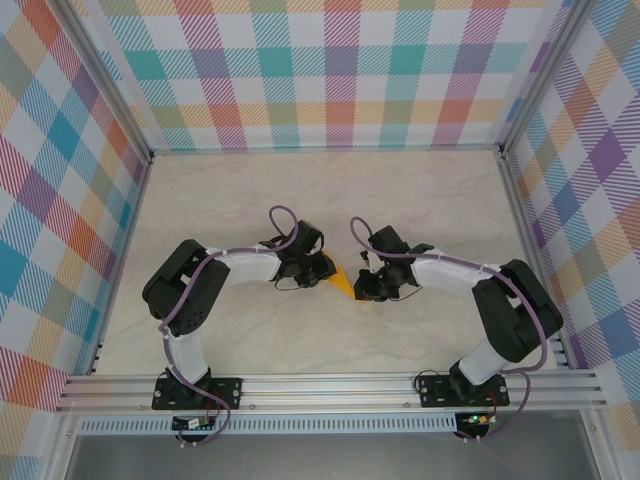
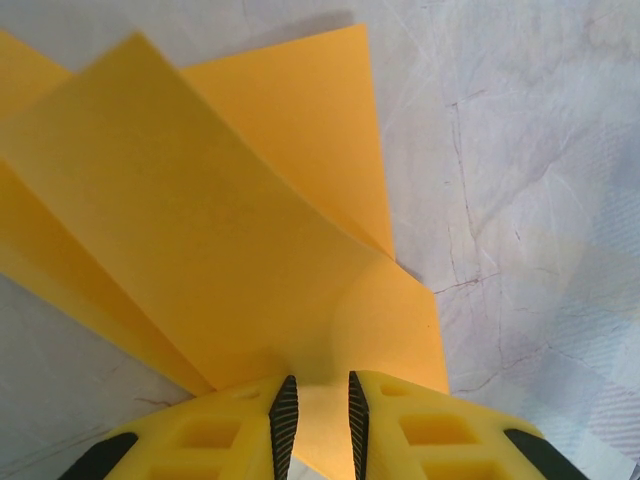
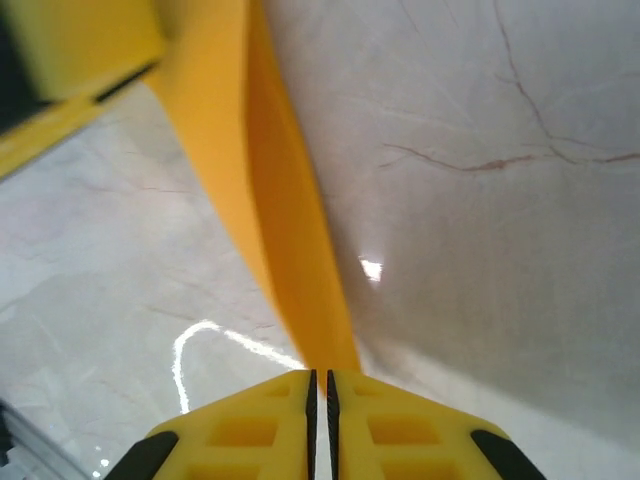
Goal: Fold a paper plane with a square sheet of paper (pick it up from the middle)
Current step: Fold the wing for the fifth time at the center of the table.
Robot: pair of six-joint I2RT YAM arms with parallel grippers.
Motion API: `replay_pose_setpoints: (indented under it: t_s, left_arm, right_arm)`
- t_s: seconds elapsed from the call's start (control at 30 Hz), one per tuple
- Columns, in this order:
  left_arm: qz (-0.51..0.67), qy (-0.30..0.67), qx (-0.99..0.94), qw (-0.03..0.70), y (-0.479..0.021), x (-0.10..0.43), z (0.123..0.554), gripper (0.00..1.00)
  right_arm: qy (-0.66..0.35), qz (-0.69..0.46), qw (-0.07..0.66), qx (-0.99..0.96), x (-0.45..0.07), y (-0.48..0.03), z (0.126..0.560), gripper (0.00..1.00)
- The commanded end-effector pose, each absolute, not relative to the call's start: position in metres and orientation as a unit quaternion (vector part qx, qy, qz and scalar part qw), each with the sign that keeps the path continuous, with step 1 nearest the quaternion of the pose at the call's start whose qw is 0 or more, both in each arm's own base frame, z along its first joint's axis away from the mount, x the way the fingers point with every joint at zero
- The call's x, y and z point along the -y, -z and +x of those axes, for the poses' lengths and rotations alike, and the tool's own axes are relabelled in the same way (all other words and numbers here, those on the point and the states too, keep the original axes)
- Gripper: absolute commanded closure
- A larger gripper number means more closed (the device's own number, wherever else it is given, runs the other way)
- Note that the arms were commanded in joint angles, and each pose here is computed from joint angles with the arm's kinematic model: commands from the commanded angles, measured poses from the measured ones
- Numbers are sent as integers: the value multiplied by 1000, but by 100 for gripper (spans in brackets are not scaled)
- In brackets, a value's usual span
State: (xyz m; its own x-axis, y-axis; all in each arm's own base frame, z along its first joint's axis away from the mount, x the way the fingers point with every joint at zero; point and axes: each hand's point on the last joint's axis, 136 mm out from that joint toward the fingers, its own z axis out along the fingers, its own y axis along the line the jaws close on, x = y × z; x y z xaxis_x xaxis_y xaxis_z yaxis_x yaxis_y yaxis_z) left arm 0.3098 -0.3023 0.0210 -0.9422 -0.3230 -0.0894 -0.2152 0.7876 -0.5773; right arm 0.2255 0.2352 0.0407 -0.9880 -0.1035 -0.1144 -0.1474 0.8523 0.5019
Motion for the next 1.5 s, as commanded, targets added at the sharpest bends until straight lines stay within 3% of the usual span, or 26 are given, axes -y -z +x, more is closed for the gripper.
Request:
replay_pose_setpoints:
  t_s: [0.0, 0.27, 0.83, 1.47]
  left_arm:
    - [-166, 200, -963, 67, 22, 271, 293, 74]
    - [-166, 197, -964, 62, 24, 270, 292, 75]
    - [-166, 188, -966, 59, 28, 268, 291, 75]
    - [-166, 183, -967, 58, 30, 265, 289, 75]
  right_arm:
    - [-280, -78, 50, -956, -244, -59, 226, 86]
    - [-299, -96, 18, -949, -265, -45, 224, 86]
    - [-213, -77, 9, -974, -236, -13, 226, 87]
    - [-253, -51, -21, -966, -235, -6, 216, 88]
